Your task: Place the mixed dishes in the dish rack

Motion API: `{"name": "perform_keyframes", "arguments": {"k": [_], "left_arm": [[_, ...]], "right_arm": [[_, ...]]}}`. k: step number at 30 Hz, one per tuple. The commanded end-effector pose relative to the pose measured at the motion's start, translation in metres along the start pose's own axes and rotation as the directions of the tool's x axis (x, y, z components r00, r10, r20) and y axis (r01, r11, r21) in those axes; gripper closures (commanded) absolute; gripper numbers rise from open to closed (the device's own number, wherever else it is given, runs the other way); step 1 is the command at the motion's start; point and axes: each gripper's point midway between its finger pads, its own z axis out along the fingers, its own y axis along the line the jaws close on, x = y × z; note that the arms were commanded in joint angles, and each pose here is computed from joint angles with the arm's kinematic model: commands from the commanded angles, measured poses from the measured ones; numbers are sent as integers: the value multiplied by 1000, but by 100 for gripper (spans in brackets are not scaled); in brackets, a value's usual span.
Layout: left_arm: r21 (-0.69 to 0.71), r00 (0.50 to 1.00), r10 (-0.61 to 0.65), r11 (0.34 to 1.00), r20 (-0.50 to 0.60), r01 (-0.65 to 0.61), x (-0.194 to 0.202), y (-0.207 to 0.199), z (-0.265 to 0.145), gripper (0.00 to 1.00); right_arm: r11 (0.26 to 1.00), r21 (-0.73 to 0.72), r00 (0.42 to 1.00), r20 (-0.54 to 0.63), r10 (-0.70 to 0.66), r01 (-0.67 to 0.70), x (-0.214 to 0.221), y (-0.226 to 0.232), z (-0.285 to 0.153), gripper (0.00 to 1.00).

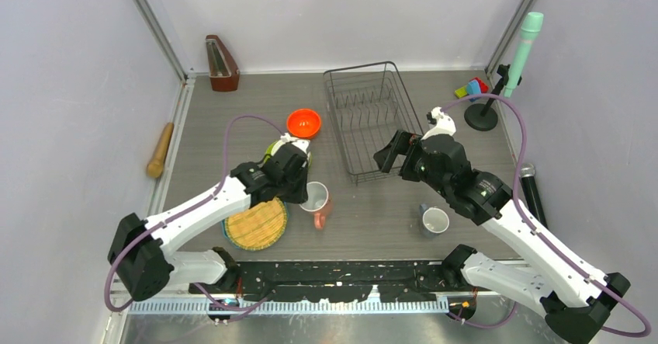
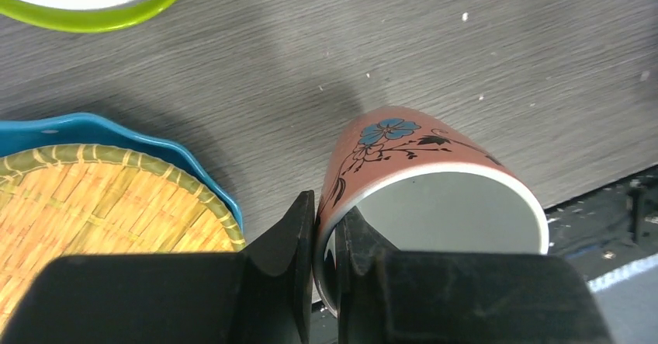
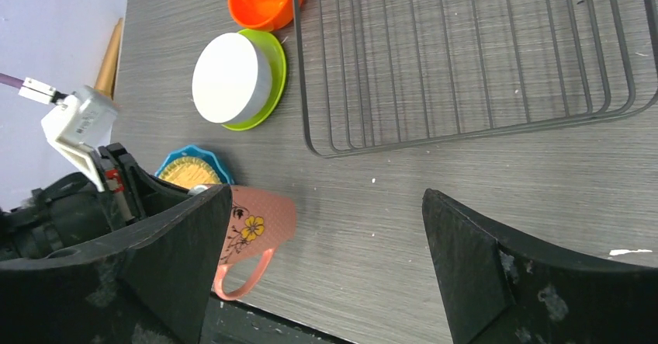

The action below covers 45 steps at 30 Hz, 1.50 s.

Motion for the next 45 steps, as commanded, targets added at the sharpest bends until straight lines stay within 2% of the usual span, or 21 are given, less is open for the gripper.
{"name": "perform_keyframes", "arguments": {"k": [1, 4, 7, 8, 11, 15, 18, 24, 29, 36, 40, 45], "left_arm": [[-36, 999, 45, 998, 21, -44, -3, -9, 14, 100], [-37, 998, 64, 997, -11, -64, 2, -16, 21, 97], [-73, 997, 81, 994, -14, -81, 3, -13, 23, 86], [-91, 997, 81, 992, -20, -82, 5, -11, 23, 81], [-108, 997, 77, 991, -30, -80, 5, -9, 22, 61], [-92, 997, 74, 993, -22, -76, 1, -12, 11, 28], [-113, 995, 91, 990, 26, -88, -13, -9, -5, 17], [-110, 995, 42, 993, 88, -32, -53, 10, -42, 15], [-113, 985, -85, 988, 148, 103, -83, 52, -50, 16], [-187, 930, -293, 923, 222, 335, -106, 122, -23, 22], [-123, 892, -390, 897, 227, 424, -115, 135, 2, 28], [-123, 867, -447, 869, 219, 479, -118, 144, 32, 34]], "right_arm": [[1000, 5, 998, 58, -9, 9, -19, 4, -5, 0], [1000, 9, 998, 63, -8, 8, -20, 3, -7, 0], [1000, 14, 998, 69, -5, 4, -20, 0, -7, 0], [996, 78, 993, 116, 31, -40, -36, -20, -5, 0], [1000, 20, 997, 74, 2, -4, -20, -2, -8, 0], [1000, 16, 997, 71, 1, -2, -19, -1, -9, 0], [1000, 12, 997, 73, 0, -1, -20, 0, -10, 0], [1000, 5, 997, 71, -9, 9, -22, 2, -11, 0], [1000, 3, 998, 69, -13, 13, -22, 3, -12, 0], [1000, 4, 998, 64, -28, 28, -25, 5, -12, 0], [999, 7, 997, 60, -39, 39, -26, 6, -12, 0], [999, 10, 998, 52, -45, 45, -24, 6, -10, 0]]}}
